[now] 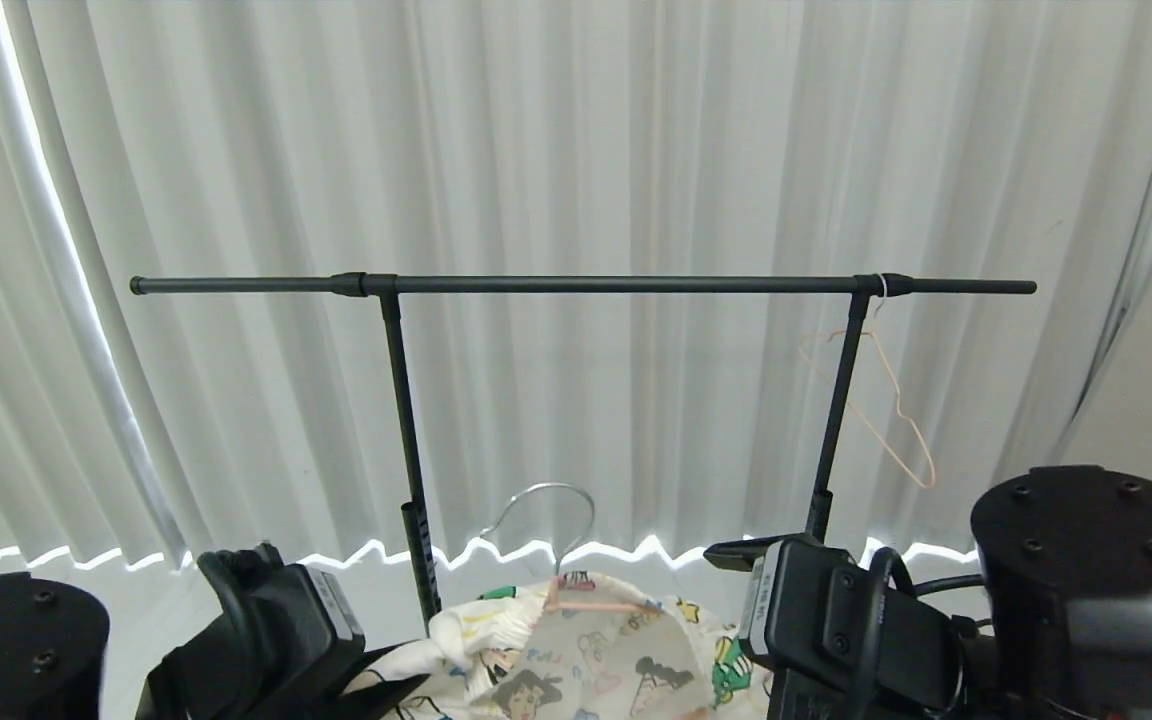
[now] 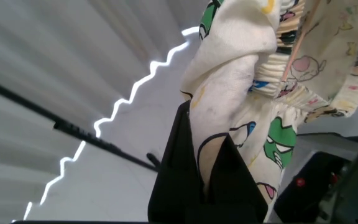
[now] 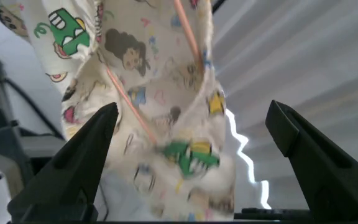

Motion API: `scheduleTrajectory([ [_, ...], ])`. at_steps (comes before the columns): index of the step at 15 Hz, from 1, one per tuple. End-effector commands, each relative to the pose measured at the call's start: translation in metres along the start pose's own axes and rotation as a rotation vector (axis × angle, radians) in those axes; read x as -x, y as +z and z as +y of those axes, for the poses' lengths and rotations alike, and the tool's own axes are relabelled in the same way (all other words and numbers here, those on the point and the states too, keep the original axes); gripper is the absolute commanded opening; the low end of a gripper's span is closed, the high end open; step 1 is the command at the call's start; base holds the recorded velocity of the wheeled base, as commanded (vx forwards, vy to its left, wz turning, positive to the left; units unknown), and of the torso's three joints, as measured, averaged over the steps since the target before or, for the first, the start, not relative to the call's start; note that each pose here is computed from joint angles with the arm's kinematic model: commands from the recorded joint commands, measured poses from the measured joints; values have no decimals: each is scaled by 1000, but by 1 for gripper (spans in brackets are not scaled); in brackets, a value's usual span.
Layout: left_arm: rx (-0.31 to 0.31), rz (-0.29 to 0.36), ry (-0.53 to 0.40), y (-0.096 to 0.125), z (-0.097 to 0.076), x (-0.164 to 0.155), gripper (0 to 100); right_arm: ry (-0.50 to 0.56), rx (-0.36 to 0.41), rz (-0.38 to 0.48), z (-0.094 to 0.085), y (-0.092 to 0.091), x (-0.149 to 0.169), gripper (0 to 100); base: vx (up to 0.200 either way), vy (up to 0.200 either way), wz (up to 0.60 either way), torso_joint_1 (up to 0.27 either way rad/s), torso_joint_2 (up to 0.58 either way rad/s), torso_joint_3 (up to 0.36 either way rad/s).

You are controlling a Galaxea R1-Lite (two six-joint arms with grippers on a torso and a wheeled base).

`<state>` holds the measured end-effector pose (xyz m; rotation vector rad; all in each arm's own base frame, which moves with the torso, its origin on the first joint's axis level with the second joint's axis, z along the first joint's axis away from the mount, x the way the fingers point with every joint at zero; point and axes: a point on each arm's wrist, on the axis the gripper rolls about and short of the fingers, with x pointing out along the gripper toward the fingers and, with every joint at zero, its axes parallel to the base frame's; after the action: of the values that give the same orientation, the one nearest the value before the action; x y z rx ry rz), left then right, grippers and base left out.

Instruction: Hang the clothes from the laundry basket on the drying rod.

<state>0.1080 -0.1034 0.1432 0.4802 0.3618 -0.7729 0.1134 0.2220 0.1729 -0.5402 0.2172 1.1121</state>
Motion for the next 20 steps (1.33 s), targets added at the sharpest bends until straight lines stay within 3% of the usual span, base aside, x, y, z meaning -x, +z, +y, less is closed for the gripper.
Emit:
scheduleTrajectory([
  [1, -34, -45, -50, 4, -9, 6, 0, 50, 10, 0, 4, 7, -7, 100, 0, 0, 0, 0, 0, 0],
  [5, -121, -87, -73, 6, -13, 13, 0, 106, 20, 56, 10, 7, -14, 100, 0, 0, 0, 0, 0, 0],
  [9, -122, -89, -71, 7, -13, 13, 0, 136, 18, 90, 11, 3, -10, 100, 0, 0, 0, 0, 0, 0],
  [10, -122, -90, -72, 7, -13, 13, 0, 137, 19, 91, 11, 2, -10, 0, 0, 0, 0, 0, 0, 0],
  [20, -119, -107, -65, 8, -12, 15, 0, 107, 11, 96, 6, 1, -12, 0, 0, 0, 0, 0, 0, 0],
])
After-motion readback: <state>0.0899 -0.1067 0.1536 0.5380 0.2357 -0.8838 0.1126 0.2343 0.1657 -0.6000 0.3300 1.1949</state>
